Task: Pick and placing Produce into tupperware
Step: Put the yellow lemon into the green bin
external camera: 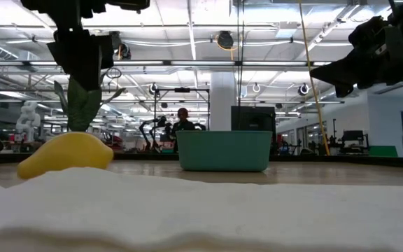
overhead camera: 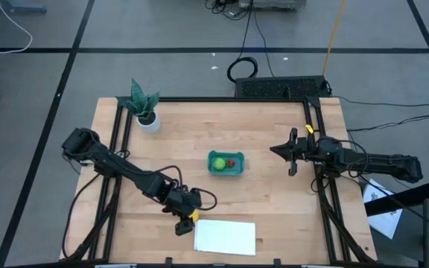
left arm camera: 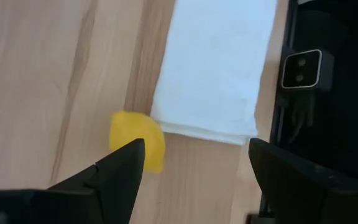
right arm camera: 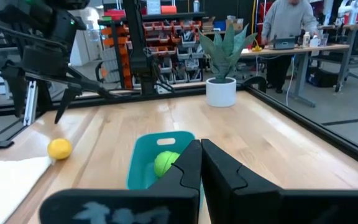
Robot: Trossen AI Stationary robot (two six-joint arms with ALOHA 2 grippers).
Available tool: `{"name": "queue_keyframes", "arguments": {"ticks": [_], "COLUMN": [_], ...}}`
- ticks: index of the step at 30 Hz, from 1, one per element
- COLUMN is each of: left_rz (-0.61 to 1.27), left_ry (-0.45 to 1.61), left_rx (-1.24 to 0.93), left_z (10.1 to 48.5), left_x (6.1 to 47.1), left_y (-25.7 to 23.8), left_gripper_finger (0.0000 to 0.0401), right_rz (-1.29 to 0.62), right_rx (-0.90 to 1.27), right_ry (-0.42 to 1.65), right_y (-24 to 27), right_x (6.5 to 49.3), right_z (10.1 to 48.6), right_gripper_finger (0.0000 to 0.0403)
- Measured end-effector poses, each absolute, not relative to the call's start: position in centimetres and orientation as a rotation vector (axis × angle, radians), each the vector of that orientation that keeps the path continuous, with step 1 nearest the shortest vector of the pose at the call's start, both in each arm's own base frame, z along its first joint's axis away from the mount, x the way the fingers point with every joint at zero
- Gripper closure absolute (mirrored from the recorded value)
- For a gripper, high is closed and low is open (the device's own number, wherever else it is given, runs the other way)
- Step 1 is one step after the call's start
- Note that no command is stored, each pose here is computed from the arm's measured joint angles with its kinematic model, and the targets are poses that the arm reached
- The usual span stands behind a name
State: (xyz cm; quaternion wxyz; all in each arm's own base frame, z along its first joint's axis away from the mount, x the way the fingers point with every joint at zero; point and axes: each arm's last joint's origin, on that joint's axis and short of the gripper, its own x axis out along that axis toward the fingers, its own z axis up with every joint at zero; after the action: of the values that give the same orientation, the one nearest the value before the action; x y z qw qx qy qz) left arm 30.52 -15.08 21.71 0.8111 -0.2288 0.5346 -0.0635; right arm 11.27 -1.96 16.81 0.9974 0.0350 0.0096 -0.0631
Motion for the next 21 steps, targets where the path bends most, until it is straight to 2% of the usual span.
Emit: {"name": "queue_keyframes", "arguments": {"ticks": [8,15,21], "left_rz": [-0.126,0.095,0.150], "left_ry": [1.154,1.228,1.224], "left_rx": [-0.502,-0.538,-0.600], "left_z": [21.7,21.0,21.0], "left_x": [30.5,29.9,30.0], "left_y": [-14.9,-13.5,-13.2], "left_gripper_finger": [0.0107,0.0107,0.0105], "right_rz": [-0.113,-0.105,-0.105], "right_rx": [0.070,0.082,0.083], "right_ry": [0.022,0.025,0.029], "right_y": [-1.9,-1.9,-1.9], "right_x": [11.3,11.3,11.3], "right_z": [16.8,16.8,16.7], "right_gripper_finger": [0.0403,0.0403,0.0403]}}
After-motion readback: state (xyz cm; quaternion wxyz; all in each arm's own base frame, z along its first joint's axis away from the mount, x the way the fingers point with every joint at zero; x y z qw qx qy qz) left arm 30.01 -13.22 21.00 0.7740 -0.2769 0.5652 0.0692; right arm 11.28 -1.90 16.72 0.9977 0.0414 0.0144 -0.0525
